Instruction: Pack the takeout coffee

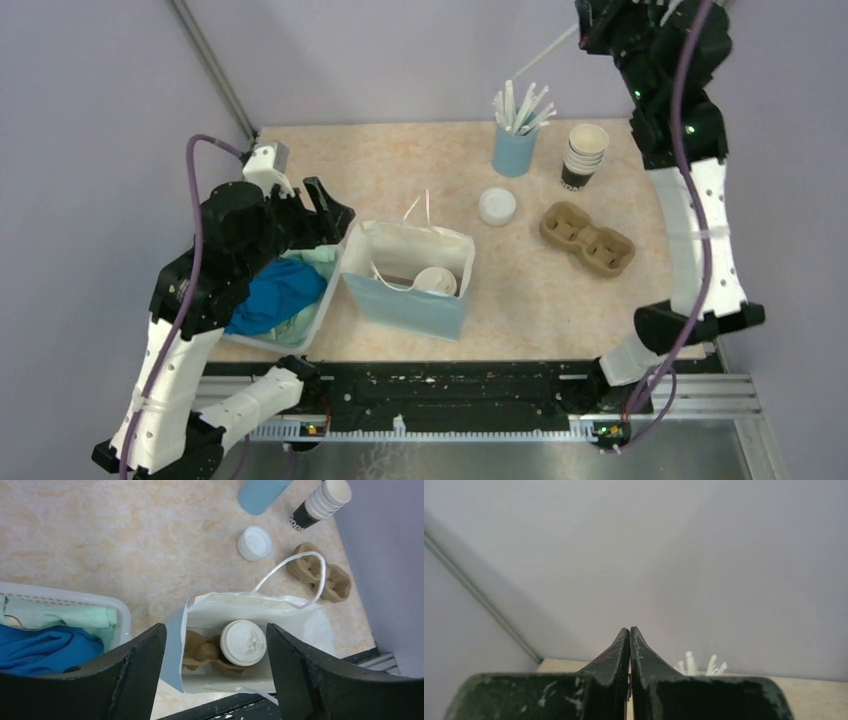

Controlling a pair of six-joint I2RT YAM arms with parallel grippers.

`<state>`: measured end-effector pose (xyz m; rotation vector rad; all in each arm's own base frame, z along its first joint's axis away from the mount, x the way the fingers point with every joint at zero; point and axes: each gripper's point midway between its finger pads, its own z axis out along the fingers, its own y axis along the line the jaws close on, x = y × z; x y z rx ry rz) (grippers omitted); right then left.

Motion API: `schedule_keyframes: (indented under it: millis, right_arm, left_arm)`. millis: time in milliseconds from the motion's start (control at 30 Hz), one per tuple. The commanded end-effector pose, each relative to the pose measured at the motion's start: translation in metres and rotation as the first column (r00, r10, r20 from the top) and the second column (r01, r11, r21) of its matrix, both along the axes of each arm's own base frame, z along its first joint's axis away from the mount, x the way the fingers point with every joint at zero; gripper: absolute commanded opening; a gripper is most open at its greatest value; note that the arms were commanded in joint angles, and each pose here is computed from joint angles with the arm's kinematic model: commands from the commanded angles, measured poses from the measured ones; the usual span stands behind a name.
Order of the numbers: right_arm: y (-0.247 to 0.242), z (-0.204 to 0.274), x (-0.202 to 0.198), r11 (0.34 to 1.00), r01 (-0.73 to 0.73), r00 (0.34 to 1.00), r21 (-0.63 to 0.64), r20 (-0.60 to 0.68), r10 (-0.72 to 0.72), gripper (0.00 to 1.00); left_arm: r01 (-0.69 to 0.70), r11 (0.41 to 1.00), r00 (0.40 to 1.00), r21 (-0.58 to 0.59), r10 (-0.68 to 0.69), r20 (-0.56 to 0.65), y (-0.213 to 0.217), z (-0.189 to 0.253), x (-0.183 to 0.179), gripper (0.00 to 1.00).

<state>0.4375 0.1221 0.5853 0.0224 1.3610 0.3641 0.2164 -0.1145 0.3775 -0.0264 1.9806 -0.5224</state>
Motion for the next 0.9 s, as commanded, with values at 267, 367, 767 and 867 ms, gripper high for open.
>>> schedule_keyframes:
  millis: [267,367,767,867]
  right_arm:
    - [0.059,0.025,-0.223,0.708,-0.645,0.748,0.288,0.051,0.662,0.00]
    - [0.062,0.012,-0.240,0.666,-0.673,0.711,0.320,0.032,0.703,0.00]
    - [0.136,-0.038,-0.230,0.621,-0.718,0.628,0.316,-0.091,0.773,0.00]
    - [0.162,-0.054,-0.223,0.642,-0.723,0.630,0.256,-0.139,0.764,0.00]
  left_arm:
    - [-0.007,0.958,1.000,-0.286,0.003,-0.012,-0.002,0.057,-0.046,0.80]
    - [0.010,0.942,1.000,-0.334,-0.019,-0.023,-0.005,0.059,-0.057,0.80]
    - [-0.008,0.941,1.000,-0.338,-0.002,-0.030,-0.003,0.056,-0.055,0.80]
    - [-0.020,0.946,1.000,-0.324,0.012,-0.025,-0.003,0.054,-0.048,0.80]
